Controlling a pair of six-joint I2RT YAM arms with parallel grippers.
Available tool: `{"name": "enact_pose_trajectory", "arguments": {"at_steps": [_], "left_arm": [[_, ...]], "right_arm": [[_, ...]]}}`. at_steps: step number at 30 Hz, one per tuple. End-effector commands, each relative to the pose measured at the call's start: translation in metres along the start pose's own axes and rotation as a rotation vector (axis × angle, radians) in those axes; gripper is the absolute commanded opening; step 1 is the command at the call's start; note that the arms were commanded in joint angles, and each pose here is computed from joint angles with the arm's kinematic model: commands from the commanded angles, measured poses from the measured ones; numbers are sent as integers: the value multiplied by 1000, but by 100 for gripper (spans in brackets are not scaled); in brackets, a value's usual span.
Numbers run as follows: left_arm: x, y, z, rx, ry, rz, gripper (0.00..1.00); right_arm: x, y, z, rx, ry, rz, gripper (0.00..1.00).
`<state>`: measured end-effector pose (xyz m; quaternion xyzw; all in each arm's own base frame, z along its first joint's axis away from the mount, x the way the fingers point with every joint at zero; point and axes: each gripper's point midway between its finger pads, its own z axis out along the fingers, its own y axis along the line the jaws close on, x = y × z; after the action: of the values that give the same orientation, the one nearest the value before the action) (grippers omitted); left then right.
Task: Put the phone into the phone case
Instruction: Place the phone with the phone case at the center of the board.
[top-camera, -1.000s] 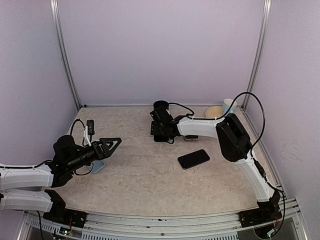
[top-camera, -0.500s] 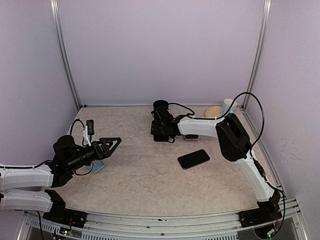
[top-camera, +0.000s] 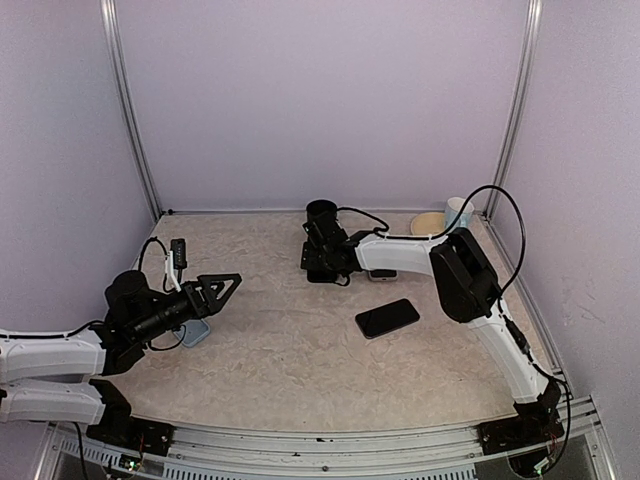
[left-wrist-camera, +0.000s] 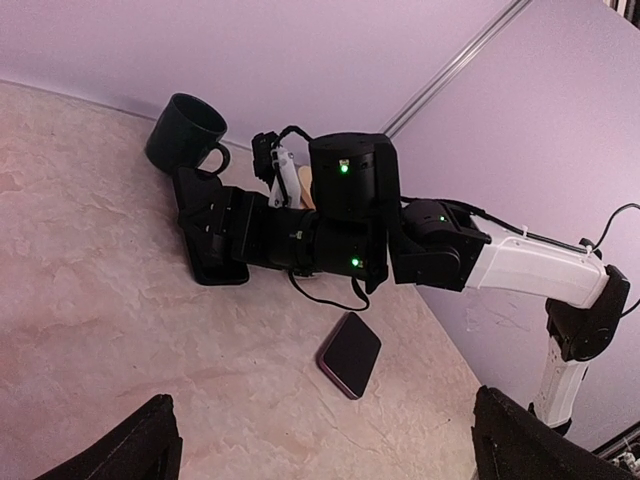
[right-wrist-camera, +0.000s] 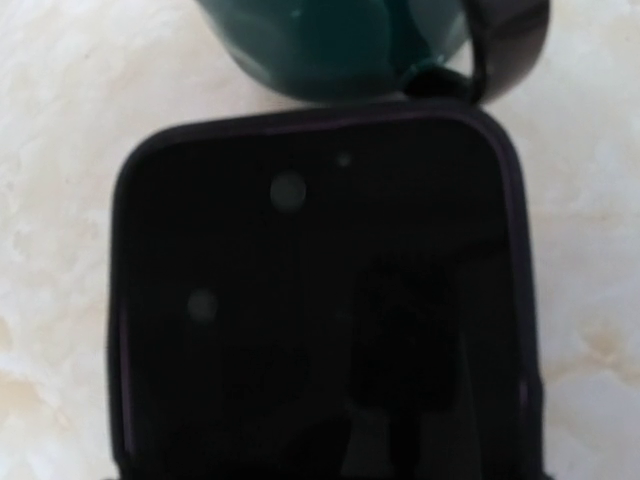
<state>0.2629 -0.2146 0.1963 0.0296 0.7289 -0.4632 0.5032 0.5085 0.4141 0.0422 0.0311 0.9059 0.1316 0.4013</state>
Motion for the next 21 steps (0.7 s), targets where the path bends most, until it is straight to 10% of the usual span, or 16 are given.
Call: {"name": "enact_pose_trajectory", "arguments": {"at_steps": [1,21], "left_arm": [[0,1,-3,-5,-7,17,99],[-3,1,-5,-8,-22,18,99]], "right_arm": [[4,-5,13,2,0,32,79],[3,-3,14,-5,4,33,84]]}}
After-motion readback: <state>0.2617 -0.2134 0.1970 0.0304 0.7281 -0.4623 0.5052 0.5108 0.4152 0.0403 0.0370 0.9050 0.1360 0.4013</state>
